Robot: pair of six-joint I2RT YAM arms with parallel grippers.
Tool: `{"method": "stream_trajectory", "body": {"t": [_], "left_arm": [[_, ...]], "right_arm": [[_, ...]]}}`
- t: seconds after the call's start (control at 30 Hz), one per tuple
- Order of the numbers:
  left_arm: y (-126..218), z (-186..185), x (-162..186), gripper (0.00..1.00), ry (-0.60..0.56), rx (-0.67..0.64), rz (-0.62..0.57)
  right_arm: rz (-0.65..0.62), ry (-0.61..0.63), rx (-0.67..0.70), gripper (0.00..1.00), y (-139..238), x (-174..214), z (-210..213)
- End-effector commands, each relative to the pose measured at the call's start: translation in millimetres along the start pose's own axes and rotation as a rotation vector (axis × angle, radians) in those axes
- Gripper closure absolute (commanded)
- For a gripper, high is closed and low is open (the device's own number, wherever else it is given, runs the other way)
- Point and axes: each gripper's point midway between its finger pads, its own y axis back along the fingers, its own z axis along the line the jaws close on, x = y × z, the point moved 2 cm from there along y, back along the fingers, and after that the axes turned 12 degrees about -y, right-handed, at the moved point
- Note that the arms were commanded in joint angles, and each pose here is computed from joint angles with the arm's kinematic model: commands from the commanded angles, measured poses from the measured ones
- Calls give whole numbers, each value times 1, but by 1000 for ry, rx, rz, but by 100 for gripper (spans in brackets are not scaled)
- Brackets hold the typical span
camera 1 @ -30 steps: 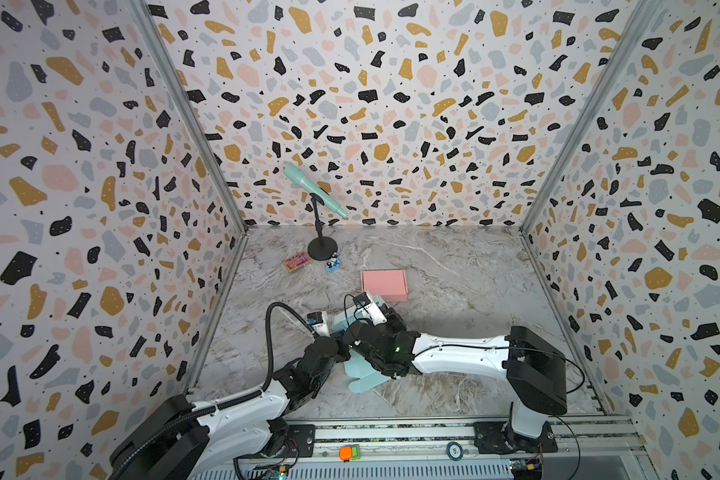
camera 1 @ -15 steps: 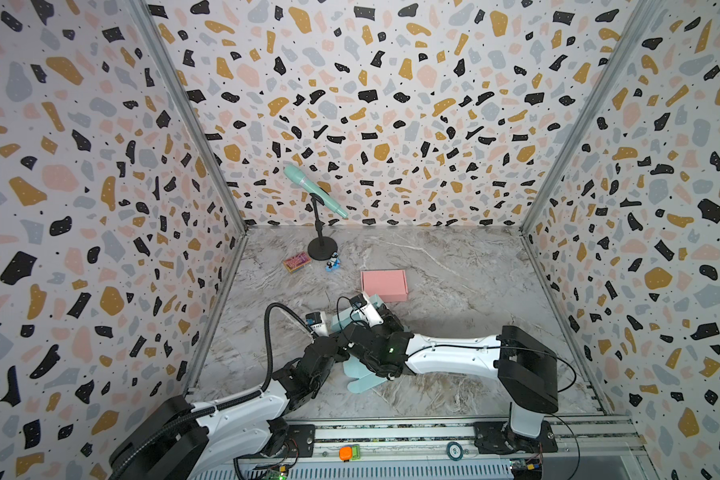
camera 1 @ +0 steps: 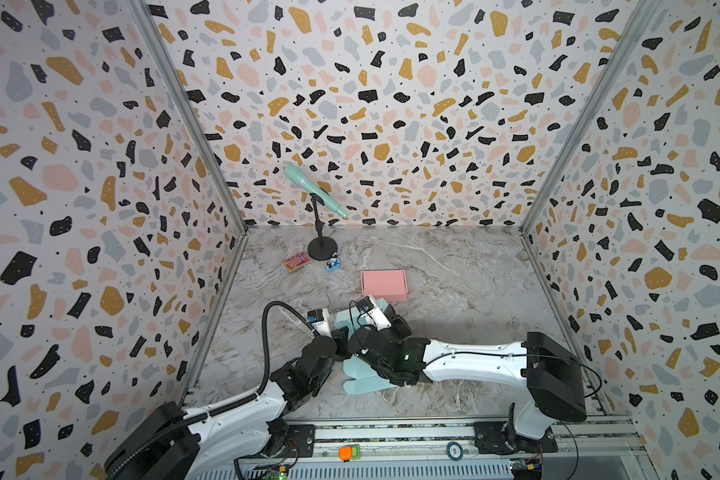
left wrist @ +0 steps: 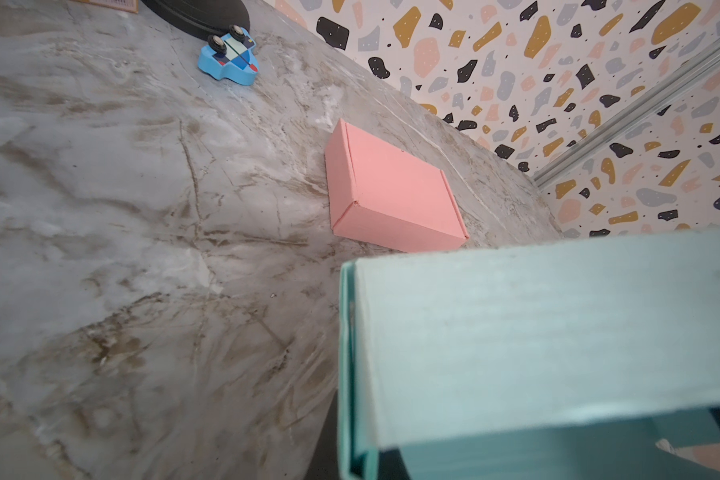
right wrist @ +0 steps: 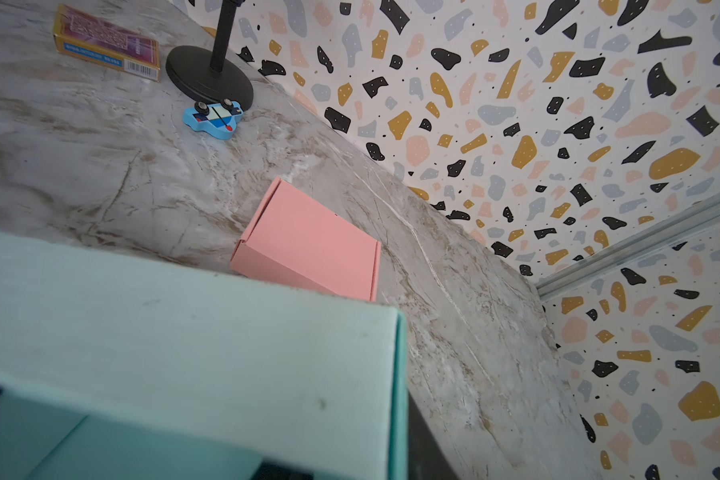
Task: Fold the paper box
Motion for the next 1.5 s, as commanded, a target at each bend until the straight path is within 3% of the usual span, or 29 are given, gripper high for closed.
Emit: {"method": "stream_trajectory", "body": {"t": [0.0,0.3,0.53,1.0,1.47], "left_arm": [[2,-15,-23,91,14,45,-71],[3,-7,-25,91,-57,-18,-68],[3,-5,-25,91,-163,-50,-44],[-7,-35,-10,89,-454,98,12],[-22,-49,10,87,-560,125,15]], "right_arm": [[-23,-63,-47,61,12,-11,-4],[-19,-184,-270,34,42,-10,-4],[-7,-286,-460,25,78,-11,-21],[28,-406,-645,22,88,-21,-59],[109,-450,-631,22,56,15,-74]]}}
